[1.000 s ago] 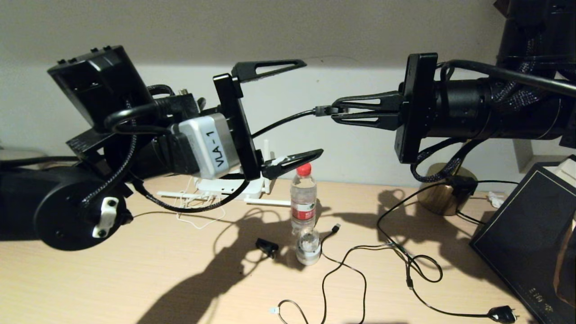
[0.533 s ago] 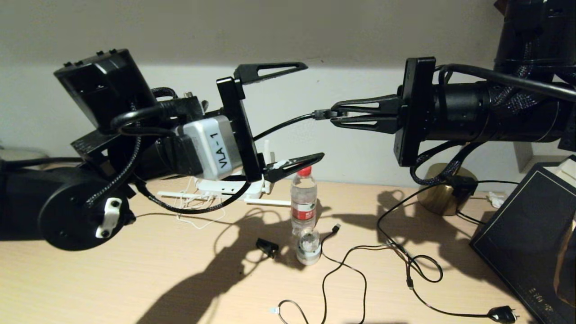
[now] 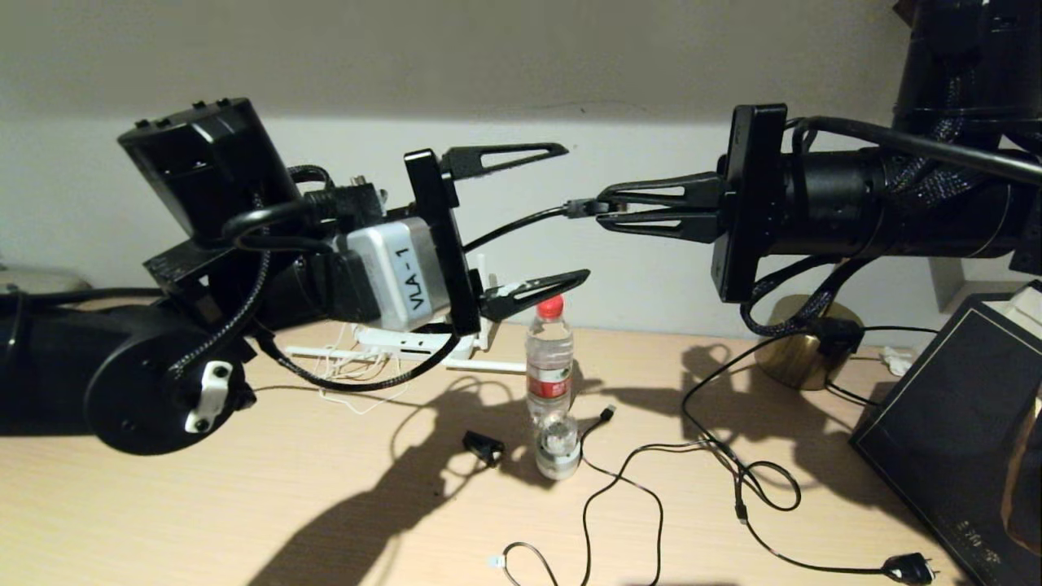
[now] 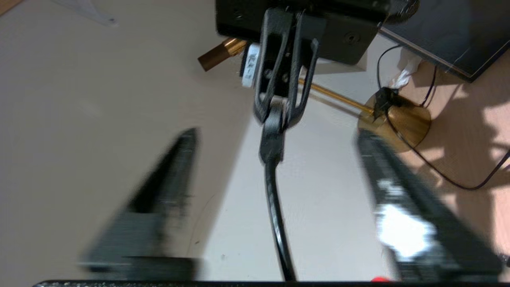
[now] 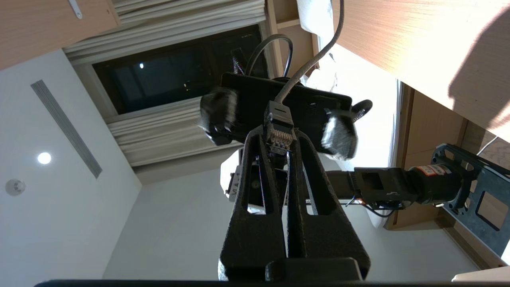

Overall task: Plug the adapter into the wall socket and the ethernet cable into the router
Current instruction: Align cable and router interface

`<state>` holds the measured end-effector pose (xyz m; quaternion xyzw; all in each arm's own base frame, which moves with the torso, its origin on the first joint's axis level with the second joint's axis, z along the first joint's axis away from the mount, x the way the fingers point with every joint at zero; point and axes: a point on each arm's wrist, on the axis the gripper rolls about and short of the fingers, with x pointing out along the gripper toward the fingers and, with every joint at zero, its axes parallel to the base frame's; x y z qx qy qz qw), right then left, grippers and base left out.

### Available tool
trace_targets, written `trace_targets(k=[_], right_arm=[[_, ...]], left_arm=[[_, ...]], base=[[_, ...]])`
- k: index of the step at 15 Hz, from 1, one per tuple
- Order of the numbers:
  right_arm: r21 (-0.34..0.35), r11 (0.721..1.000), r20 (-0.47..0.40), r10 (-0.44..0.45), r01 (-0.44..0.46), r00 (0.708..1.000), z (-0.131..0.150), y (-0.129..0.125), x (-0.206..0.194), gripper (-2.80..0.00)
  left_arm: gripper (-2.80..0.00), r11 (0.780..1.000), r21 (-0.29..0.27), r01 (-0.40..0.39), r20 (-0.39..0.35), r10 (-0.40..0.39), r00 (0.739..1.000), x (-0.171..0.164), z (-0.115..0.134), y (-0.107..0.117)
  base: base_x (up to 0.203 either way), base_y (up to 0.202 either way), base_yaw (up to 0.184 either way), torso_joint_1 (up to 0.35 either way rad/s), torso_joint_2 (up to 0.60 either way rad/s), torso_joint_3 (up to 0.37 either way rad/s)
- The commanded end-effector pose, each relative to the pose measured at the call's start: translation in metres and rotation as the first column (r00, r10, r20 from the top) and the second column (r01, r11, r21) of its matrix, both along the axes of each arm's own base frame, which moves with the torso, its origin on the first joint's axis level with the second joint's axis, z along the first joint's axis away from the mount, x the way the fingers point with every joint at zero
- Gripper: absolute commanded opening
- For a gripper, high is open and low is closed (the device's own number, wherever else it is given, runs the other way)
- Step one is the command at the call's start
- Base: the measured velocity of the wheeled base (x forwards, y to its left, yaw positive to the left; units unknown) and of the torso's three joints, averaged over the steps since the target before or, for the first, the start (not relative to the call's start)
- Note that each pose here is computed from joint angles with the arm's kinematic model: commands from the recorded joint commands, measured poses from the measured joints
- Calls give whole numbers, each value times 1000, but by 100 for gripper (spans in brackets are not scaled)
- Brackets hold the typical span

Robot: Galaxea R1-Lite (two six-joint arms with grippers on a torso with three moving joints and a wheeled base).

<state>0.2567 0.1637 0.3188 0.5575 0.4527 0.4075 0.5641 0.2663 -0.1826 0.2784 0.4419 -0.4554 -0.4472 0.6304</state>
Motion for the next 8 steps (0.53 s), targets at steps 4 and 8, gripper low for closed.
trace_targets(k=[4,8], right_arm=[[2,1000,-9,5,-5,1000,-1,0,0,-280],[1,1000,-12,5,-5,1000,-1,1,1,-280]], left_arm=[[-280,1000,4,17,2,-17,1000,-1,-2,-6],[-280,1000,5,19,1,-19,1000,-1,-3,-6]], base=[[0,0,0,0,0,0],[0,0,0,0,0,0]])
